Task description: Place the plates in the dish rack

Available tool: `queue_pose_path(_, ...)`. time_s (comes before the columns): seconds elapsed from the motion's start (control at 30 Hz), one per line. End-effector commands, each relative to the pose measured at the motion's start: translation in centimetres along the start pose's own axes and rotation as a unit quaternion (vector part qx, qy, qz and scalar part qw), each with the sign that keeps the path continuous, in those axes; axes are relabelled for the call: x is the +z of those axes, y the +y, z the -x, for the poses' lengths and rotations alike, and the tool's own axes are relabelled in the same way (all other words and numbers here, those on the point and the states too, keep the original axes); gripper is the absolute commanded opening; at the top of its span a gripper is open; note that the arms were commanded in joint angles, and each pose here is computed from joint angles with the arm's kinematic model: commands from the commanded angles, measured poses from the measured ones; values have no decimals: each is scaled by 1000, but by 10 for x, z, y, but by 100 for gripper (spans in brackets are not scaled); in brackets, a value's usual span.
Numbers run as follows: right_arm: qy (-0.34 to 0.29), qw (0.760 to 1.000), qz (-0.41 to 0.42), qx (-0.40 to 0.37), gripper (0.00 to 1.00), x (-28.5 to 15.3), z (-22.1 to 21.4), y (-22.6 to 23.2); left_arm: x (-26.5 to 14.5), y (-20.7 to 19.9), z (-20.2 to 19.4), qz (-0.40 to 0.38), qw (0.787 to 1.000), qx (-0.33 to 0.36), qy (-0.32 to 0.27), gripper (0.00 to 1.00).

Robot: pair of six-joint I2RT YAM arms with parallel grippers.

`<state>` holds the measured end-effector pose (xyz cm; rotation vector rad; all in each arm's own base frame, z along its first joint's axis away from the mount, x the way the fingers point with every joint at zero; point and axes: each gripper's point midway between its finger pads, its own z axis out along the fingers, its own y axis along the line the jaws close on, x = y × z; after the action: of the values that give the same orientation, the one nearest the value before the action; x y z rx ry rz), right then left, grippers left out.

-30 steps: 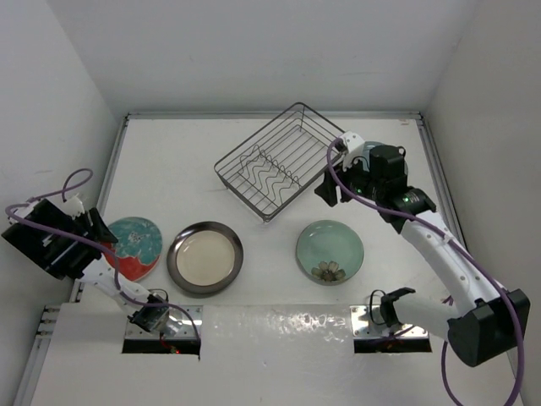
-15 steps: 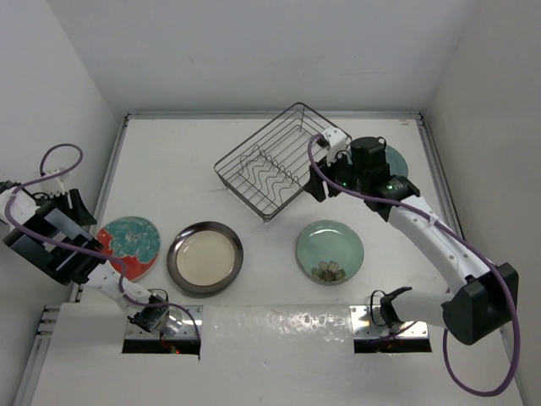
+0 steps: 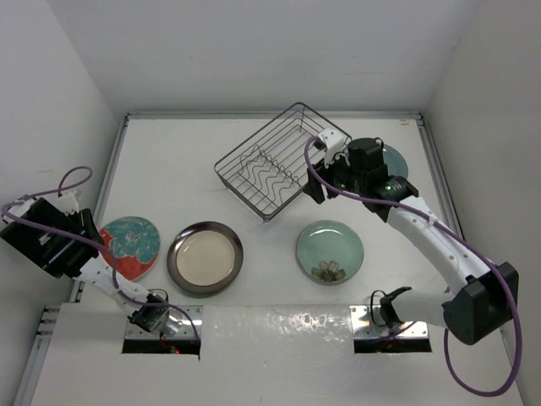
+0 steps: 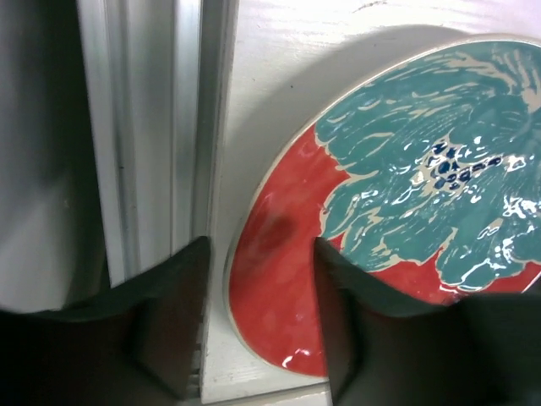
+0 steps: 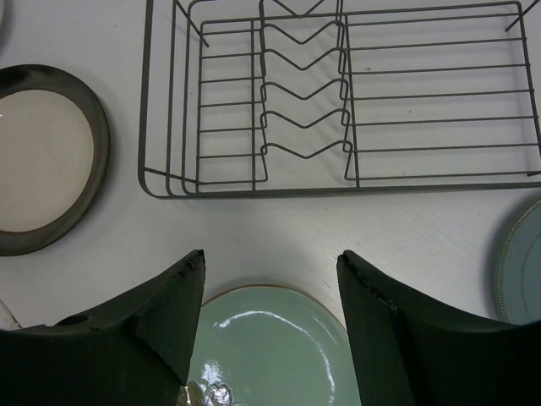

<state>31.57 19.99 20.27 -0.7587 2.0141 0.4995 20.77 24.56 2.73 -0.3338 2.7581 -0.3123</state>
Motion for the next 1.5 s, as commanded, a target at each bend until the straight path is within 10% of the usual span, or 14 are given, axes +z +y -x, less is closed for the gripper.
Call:
queue_pose_path(0.0,-23,1000,-6,-17,63,-4,21,0,13,7,-7,-12,1000,-4,-1,44)
queue_pose_path(0.3,-22,1000,-10,-18,64,-3,23,-1,25,-11,-27,-53,998,-16,30,0)
queue_pose_path(1.47,-20,999,-32,-2,64,-5,9,-5,-75,-208,191,-42,941,264,-208,0)
